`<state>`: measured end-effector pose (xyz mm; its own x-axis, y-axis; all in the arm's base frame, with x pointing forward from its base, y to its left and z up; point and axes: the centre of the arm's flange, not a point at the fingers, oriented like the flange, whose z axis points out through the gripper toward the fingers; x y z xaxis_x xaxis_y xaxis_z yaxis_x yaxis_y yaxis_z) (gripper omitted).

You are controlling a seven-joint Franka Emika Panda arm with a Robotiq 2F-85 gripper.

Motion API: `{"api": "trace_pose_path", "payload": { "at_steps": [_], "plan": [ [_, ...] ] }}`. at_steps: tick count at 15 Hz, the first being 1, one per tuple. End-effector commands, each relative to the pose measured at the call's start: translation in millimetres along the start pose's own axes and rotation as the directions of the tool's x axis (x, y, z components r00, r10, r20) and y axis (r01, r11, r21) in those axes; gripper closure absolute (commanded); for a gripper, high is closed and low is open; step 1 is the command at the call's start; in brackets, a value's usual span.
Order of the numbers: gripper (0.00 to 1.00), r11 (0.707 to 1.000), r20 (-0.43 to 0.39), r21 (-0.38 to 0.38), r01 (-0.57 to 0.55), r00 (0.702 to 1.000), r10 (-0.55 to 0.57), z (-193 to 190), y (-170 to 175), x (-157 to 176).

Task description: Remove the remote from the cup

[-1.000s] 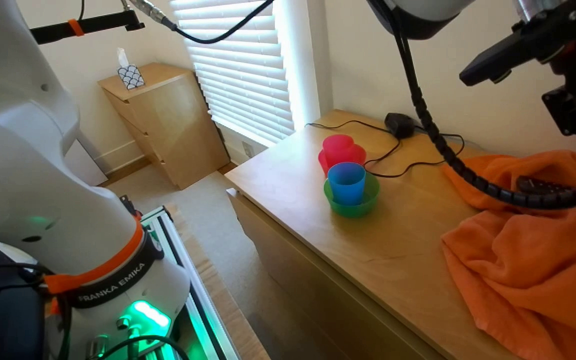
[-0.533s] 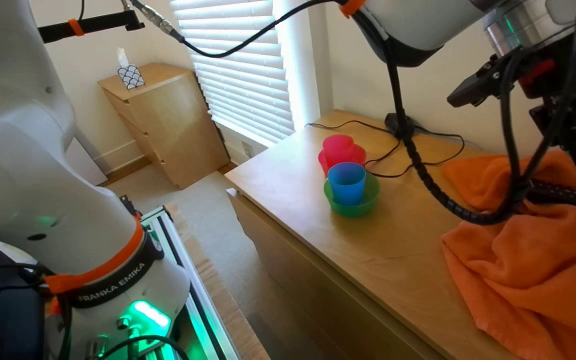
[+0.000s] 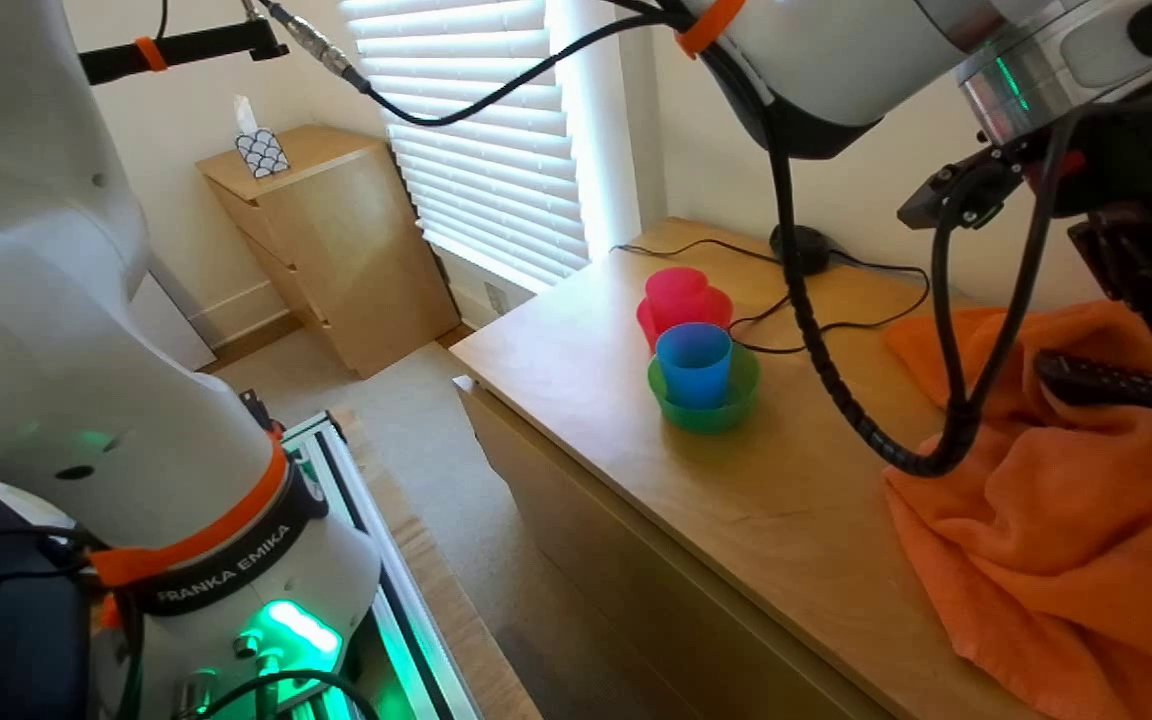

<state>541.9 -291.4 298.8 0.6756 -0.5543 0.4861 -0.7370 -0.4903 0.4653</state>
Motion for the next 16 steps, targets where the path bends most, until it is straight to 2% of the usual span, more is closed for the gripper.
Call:
{"api": "trace_pose_path", "payload": {
  "at_steps": [1, 5, 6, 7, 9, 12, 16],
  "plan": [
    [0.57, 1.0, -0.044, -0.018, -0.023, 0.999, 0.022, 11.2, -0.5, -12.7],
    [0.57, 1.0, -0.009, -0.005, 0.031, 0.999, -0.031, 19.4, -14.7, -40.0],
    [0.08, 0.999, -0.001, 0.001, 0.038, 0.999, -0.038, 18.7, -17.6, -45.0],
    [0.07, 0.999, 0.009, 0.006, 0.05, 0.999, -0.05, 18.7, -19.9, -48.0],
    [0.0, 0.998, 0.014, 0.021, 0.052, 0.999, -0.052, 14.0, -20.1, -51.0],
    [0.0, 0.997, 0.001, 0.072, 0.032, 0.999, -0.032, -9.7, -11.3, -45.7],
    [0.01, 0.983, -0.012, 0.185, -0.017, 1.0, 0.019, -56.2, 8.6, -29.3]
  ]
}}
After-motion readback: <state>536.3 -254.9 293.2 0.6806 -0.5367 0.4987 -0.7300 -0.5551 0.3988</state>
